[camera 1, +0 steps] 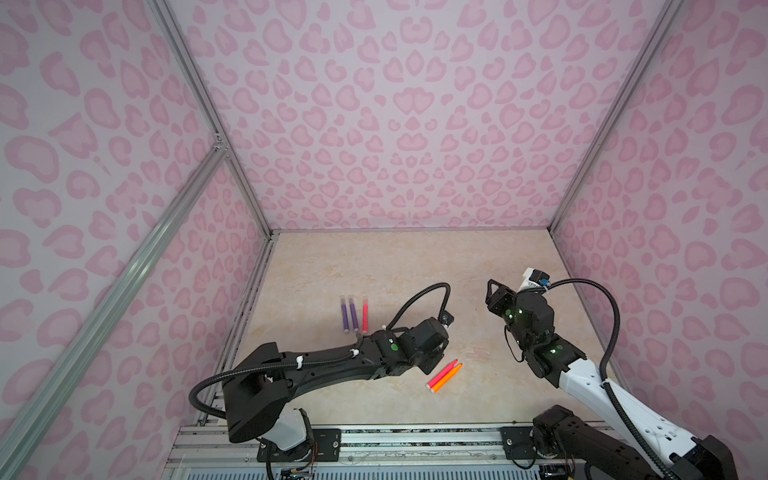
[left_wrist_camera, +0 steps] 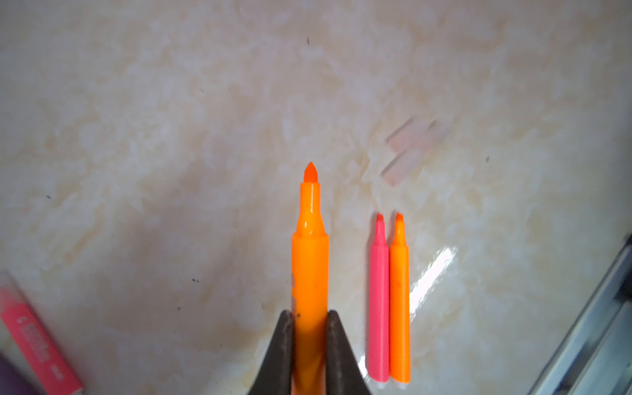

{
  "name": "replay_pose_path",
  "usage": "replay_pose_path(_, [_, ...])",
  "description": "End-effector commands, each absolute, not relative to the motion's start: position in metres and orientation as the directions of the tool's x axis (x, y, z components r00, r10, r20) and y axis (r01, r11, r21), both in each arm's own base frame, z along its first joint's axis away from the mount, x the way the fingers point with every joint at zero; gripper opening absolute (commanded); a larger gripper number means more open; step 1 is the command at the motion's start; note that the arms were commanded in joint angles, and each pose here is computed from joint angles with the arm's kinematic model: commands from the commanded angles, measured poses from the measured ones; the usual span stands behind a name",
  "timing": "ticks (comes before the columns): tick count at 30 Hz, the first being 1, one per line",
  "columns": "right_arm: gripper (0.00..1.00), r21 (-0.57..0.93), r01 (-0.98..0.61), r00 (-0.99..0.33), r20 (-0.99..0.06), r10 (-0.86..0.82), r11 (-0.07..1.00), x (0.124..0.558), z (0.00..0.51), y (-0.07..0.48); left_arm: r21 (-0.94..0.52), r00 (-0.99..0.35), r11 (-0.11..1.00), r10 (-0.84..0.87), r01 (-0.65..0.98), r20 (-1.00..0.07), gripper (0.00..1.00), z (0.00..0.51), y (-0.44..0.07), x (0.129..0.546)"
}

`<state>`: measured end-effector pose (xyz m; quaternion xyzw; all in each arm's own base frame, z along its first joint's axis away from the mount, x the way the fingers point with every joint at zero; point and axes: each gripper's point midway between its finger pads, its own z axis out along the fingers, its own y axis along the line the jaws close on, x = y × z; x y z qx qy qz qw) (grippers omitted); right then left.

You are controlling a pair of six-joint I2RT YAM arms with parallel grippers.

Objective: Insert the pens into the pen caps
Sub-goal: 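Close the left gripper on the thin orange highlighter and lift it, then raise the orange highlighter upright with the left gripper while the right approaches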

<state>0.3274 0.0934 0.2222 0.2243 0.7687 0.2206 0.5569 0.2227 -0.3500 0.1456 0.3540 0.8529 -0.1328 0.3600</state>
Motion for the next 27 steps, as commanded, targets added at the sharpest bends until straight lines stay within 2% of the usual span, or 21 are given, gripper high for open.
replay_pose_path(1, [0.52, 0.604, 0.063, -0.282, -0.753, 0.594, 0.795, 0.323, 0.224, 0.099, -0.03, -0.477, 0.822, 0.301, 0.569, -0.826, 0.03, 0.201, -0.342, 0.262])
replay_pose_path(5, [0.53, 0.612, 0.01, -0.281, -0.757, 0.59, 0.79, 0.318, 0.232, 0.115, -0.154, -0.514, 0.859, 0.14, 0.487, -0.846, 0.03, 0.208, -0.311, 0.296])
replay_pose_path(8, [0.53, 0.598, -0.055, -0.308, -0.772, 0.556, 0.8, 0.316, 0.236, 0.145, -0.151, -0.49, 0.879, 0.104, 0.452, -0.866, 0.03, 0.194, -0.285, 0.303])
replay_pose_path(11, [0.53, 0.578, -0.126, -0.361, -0.784, 0.505, 0.807, 0.315, 0.237, 0.185, -0.206, -0.512, 0.87, 0.06, 0.447, -0.857, 0.03, 0.188, -0.271, 0.301])
replay_pose_path(18, [0.51, 0.546, -0.224, -0.463, -0.789, 0.405, 0.807, 0.314, 0.221, 0.256, -0.232, -0.492, 0.834, 0.054, 0.5, -0.869, 0.03, 0.186, -0.275, 0.293])
replay_pose_path(27, [0.5, 0.552, -0.256, -0.505, -0.776, 0.377, 0.793, 0.314, 0.216, 0.279, -0.255, -0.507, 0.804, 0.066, 0.537, -0.859, 0.03, 0.185, -0.285, 0.289])
